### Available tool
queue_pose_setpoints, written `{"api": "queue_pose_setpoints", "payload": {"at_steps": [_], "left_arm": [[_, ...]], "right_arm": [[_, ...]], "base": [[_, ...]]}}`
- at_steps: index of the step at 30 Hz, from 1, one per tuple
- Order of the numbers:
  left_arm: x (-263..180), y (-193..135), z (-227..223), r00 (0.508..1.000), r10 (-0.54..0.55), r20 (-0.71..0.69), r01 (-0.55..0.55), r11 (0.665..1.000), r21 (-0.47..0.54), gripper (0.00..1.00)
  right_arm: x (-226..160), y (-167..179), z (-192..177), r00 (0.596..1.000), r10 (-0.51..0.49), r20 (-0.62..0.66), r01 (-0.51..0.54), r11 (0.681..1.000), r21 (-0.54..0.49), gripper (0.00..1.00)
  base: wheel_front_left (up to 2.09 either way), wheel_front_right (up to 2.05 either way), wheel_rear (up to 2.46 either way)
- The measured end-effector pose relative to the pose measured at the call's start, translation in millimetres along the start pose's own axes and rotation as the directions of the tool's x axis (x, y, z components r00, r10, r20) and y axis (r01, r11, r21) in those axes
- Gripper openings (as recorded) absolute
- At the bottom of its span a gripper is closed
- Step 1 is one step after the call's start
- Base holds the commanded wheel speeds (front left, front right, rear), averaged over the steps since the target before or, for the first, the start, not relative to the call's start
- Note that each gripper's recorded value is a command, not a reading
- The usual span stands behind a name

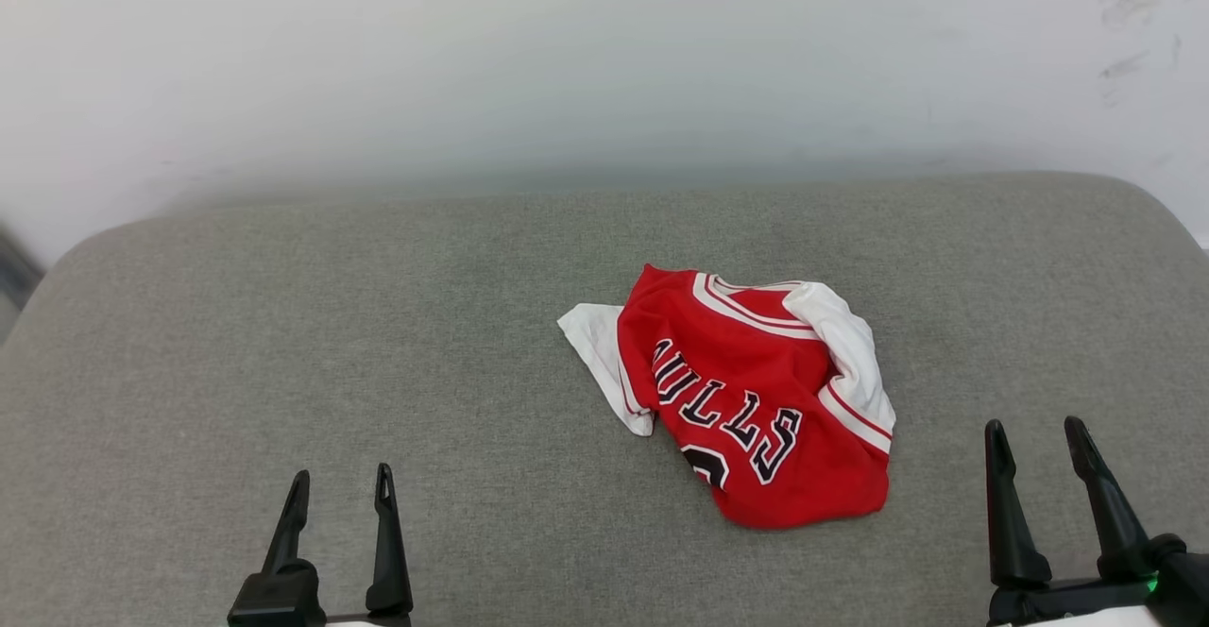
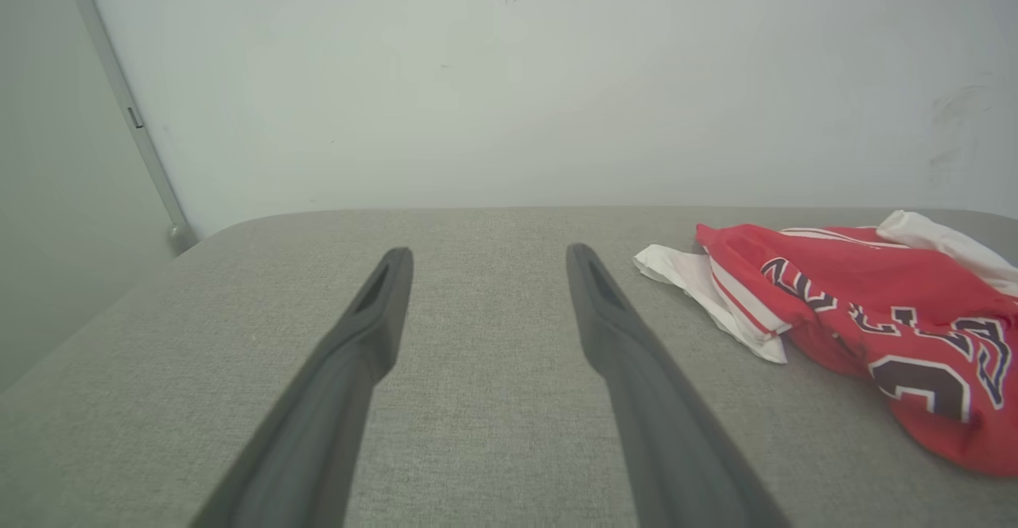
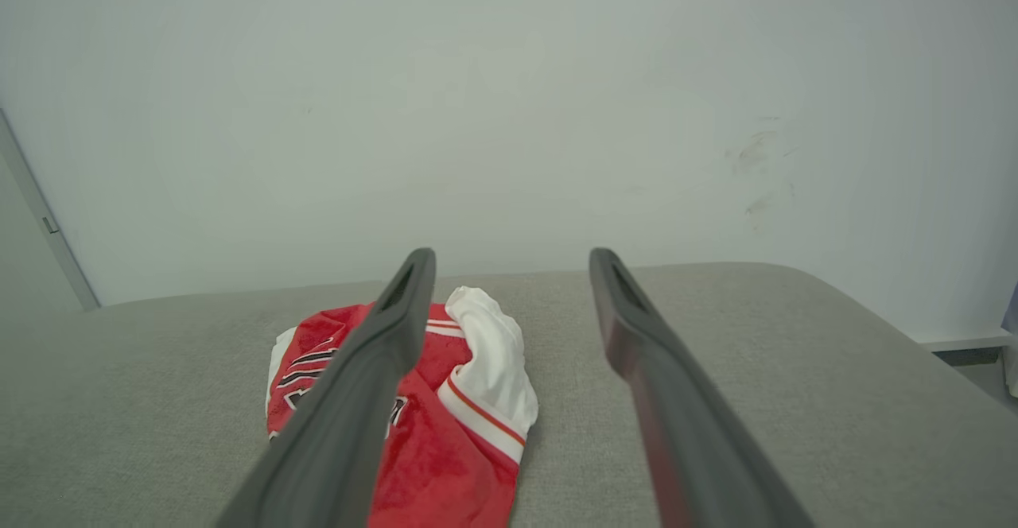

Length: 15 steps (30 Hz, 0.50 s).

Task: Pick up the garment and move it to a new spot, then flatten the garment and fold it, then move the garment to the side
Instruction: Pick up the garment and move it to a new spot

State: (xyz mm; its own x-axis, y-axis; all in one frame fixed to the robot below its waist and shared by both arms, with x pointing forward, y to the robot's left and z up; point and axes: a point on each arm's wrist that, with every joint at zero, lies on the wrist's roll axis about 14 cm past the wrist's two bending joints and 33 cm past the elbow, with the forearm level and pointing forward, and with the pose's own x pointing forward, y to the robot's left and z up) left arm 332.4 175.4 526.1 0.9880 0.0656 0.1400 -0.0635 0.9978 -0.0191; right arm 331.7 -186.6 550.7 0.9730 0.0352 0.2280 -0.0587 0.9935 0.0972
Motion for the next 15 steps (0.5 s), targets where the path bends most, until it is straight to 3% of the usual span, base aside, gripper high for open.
{"api": "queue_pose_setpoints", "payload": {"at_steps": [15], "left_arm": [[-6.6,4.3,-6.9,1.000,-0.004,-0.020,0.005,1.000,0.009,1.00]], "right_arm": [[-5.0,4.3,-5.7,1.000,0.010,-0.020,-0.010,1.000,0.013,1.00]], "base": [[0.00,0.00,0.00]]}}
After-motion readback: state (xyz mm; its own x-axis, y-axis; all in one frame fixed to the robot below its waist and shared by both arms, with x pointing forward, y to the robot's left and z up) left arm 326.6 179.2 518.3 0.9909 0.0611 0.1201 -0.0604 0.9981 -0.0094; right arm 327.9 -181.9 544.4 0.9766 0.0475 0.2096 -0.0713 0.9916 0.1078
